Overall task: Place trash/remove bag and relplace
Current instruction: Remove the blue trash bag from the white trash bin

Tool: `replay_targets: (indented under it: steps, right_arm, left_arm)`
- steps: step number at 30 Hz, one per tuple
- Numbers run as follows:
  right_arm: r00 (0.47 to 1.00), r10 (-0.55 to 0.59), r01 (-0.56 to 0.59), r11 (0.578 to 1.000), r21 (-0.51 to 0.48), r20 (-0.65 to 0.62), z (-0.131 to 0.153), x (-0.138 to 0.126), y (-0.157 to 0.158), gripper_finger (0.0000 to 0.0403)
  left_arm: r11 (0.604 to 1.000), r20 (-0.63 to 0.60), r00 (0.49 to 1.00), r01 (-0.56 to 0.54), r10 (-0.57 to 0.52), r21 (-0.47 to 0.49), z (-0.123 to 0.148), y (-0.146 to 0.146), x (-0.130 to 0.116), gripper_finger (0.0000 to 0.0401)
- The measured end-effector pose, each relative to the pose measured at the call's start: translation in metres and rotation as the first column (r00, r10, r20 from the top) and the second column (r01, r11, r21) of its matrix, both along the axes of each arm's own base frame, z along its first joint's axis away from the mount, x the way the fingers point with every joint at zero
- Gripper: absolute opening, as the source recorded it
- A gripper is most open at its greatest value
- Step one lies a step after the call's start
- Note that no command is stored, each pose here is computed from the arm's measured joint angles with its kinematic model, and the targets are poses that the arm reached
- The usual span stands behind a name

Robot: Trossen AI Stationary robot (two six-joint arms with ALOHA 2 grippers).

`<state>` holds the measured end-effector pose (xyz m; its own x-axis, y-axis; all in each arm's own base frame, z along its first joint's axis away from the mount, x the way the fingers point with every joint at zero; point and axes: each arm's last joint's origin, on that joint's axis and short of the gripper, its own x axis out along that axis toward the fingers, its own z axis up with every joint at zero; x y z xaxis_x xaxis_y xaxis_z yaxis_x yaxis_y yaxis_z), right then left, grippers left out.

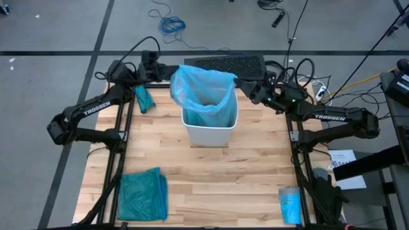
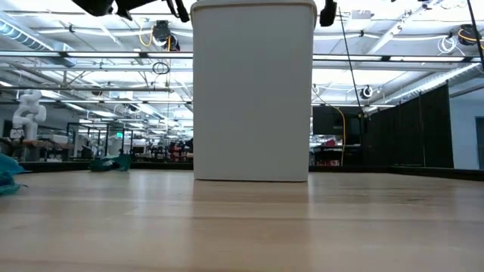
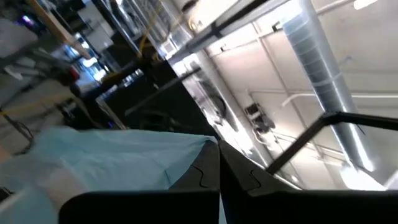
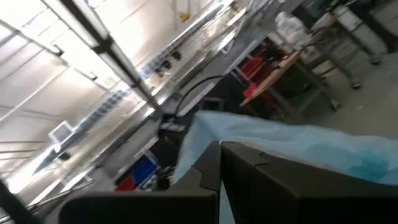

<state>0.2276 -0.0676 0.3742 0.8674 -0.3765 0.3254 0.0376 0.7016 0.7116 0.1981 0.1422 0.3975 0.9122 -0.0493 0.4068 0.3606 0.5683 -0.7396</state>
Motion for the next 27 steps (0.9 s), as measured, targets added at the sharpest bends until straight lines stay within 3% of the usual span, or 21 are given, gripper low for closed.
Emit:
replay_targets:
  steps: [13, 19, 27]
  right_arm:
    - [0.999, -0.046, 0.046, 0.998, 0.039, 0.005, -0.001, -0.010, -0.030, 0.0000]
    - [0.999, -0.048, 0.048, 0.998, 0.040, 0.004, -0.001, -0.011, -0.032, 0.0000]
    - [1.000, -0.025, 0.025, 0.999, 0.042, -0.009, -0.003, -0.011, -0.031, 0.0000]
  left_arm:
    - [0.979, -0.031, 0.980, 0.193, -0.195, -0.062, -0.012, -0.037, 0.039, 0.0000]
    - [0.977, -0.037, 0.981, 0.188, -0.192, -0.097, -0.021, -0.040, 0.054, 0.0000]
    - [0.980, -0.024, 0.984, 0.174, -0.177, -0.094, -0.021, -0.038, 0.054, 0.0000]
